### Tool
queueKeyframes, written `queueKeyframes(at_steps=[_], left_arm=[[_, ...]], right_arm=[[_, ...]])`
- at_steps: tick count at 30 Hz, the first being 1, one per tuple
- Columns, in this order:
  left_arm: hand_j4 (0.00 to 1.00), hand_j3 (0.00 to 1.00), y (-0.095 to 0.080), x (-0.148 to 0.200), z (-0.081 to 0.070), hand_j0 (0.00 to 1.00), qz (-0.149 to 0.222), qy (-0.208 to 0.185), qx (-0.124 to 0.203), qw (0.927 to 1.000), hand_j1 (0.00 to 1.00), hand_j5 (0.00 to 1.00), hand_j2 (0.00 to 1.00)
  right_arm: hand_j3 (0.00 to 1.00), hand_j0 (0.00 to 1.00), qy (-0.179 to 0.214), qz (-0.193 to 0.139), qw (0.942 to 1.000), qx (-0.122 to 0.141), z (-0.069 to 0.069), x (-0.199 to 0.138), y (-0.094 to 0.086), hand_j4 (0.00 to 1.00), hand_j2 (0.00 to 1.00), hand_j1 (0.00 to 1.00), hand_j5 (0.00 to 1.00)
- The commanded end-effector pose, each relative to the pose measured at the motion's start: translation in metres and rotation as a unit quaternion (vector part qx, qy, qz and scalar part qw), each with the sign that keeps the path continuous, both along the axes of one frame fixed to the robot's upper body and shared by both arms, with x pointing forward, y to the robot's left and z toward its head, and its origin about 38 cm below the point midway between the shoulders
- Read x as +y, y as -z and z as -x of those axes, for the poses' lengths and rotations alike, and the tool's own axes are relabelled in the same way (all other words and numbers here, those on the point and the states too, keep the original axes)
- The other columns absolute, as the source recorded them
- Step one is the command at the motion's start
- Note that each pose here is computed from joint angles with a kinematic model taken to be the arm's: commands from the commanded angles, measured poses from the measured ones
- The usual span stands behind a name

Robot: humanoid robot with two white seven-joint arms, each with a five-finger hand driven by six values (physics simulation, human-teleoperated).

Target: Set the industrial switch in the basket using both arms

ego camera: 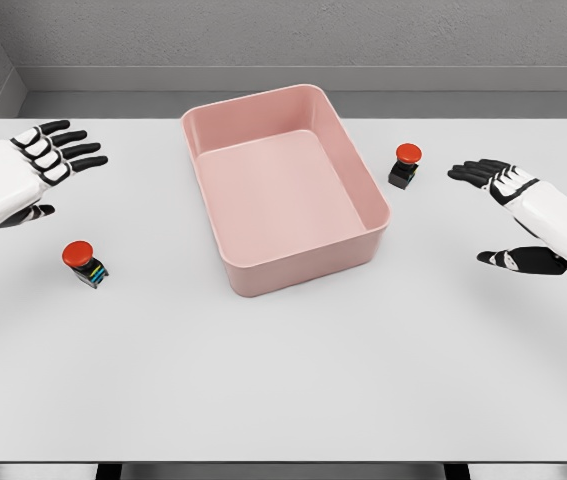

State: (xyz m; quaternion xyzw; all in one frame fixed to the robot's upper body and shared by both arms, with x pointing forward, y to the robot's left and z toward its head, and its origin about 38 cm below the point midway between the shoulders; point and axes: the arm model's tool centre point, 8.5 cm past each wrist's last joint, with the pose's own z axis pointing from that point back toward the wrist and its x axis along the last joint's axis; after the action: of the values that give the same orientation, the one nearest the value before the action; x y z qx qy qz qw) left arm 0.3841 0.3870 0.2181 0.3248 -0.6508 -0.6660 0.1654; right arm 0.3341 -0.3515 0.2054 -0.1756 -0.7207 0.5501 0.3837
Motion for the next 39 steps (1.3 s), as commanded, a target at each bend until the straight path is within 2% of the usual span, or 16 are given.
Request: queueKeyframes(at_steps=[1,5,8,10,11,12,15,17,21,25,26,27,30,31,36,39], left_arm=[[1.00,1.00,-0.001,0.000,0.000,1.00,0.002,0.000,0.001,1.0000,1.00,1.00,1.00],[1.00,1.00,-0.001,0.001,0.001,1.00,0.001,0.000,0.002,1.0000,1.00,1.00,1.00],[1.00,1.00,0.001,0.002,0.003,1.00,-0.003,0.000,0.008,1.0000,1.00,1.00,1.00],[1.00,1.00,0.001,0.003,0.003,1.00,-0.007,-0.001,0.009,0.9999,1.00,1.00,1.00],[1.00,1.00,0.003,0.004,0.001,1.00,-0.022,-0.007,0.021,0.9995,1.00,1.00,1.00],[1.00,1.00,0.006,0.005,0.000,1.00,-0.042,-0.013,0.038,0.9983,1.00,1.00,1.00],[1.00,1.00,0.004,0.016,0.003,1.00,-0.064,-0.022,0.044,0.9968,1.00,1.00,1.00],[1.00,1.00,0.009,0.017,0.007,1.00,-0.070,-0.020,0.054,0.9959,1.00,1.00,1.00],[1.00,1.00,0.016,0.024,0.014,1.00,-0.097,-0.022,0.078,0.9920,1.00,1.00,1.00],[1.00,1.00,0.016,0.027,0.015,1.00,-0.105,-0.024,0.080,0.9910,1.00,1.00,1.00],[1.00,1.00,0.018,0.027,0.015,1.00,-0.112,-0.022,0.080,0.9902,1.00,1.00,1.00],[1.00,1.00,0.019,0.027,0.016,1.00,-0.113,-0.021,0.081,0.9900,1.00,1.00,1.00],[1.00,1.00,0.031,0.023,0.021,1.00,-0.124,-0.011,0.095,0.9877,1.00,1.00,1.00],[1.00,1.00,0.033,0.020,0.023,1.00,-0.124,-0.006,0.097,0.9874,1.00,1.00,1.00],[1.00,1.00,0.044,0.008,0.029,1.00,-0.122,0.013,0.111,0.9861,1.00,1.00,1.00],[1.00,1.00,0.049,0.003,0.030,1.00,-0.118,0.019,0.117,0.9860,1.00,1.00,1.00]], right_arm=[[1.00,1.00,0.002,0.002,1.0000,0.001,0.000,-0.001,0.000,1.00,1.00,1.00,1.00],[1.00,1.00,-0.004,0.001,1.0000,-0.003,0.001,-0.003,-0.002,1.00,1.00,1.00,1.00],[1.00,1.00,0.005,0.032,0.9995,-0.005,-0.002,-0.012,-0.012,1.00,1.00,1.00,1.00],[1.00,1.00,0.011,0.077,0.9960,-0.045,-0.015,-0.010,-0.031,1.00,1.00,1.00,1.00],[1.00,1.00,0.022,0.092,0.9943,-0.049,-0.021,-0.010,-0.034,1.00,1.00,1.00,1.00],[1.00,1.00,0.028,0.117,0.9923,-0.032,-0.027,-0.009,-0.035,1.00,1.00,1.00,1.00],[1.00,1.00,0.008,0.149,0.9888,0.003,-0.035,0.007,-0.027,1.00,1.00,1.00,1.00],[1.00,1.00,0.001,0.162,0.9867,0.013,-0.040,0.018,-0.022,1.00,1.00,1.00,1.00],[1.00,1.00,0.010,0.159,0.9873,0.003,-0.049,0.016,-0.030,1.00,1.00,1.00,1.00],[1.00,1.00,0.011,0.155,0.9878,-0.010,-0.058,0.018,-0.041,1.00,1.00,1.00,1.00],[1.00,1.00,0.005,0.157,0.9876,-0.008,-0.069,0.027,-0.042,1.00,1.00,1.00,1.00],[1.00,1.00,0.004,0.165,0.9862,0.009,-0.077,0.035,-0.037,1.00,1.00,1.00,1.00],[1.00,1.00,0.012,0.150,0.9882,0.027,-0.092,0.046,-0.032,1.00,1.00,1.00,1.00],[1.00,1.00,0.024,0.164,0.9856,0.032,-0.099,0.048,-0.031,1.00,1.00,1.00,1.00],[1.00,1.00,0.031,0.151,0.9873,0.038,-0.116,0.063,-0.031,1.00,1.00,1.00,1.00],[1.00,1.00,0.031,0.159,0.9857,0.045,-0.127,0.067,-0.029,1.00,1.00,1.00,1.00]])
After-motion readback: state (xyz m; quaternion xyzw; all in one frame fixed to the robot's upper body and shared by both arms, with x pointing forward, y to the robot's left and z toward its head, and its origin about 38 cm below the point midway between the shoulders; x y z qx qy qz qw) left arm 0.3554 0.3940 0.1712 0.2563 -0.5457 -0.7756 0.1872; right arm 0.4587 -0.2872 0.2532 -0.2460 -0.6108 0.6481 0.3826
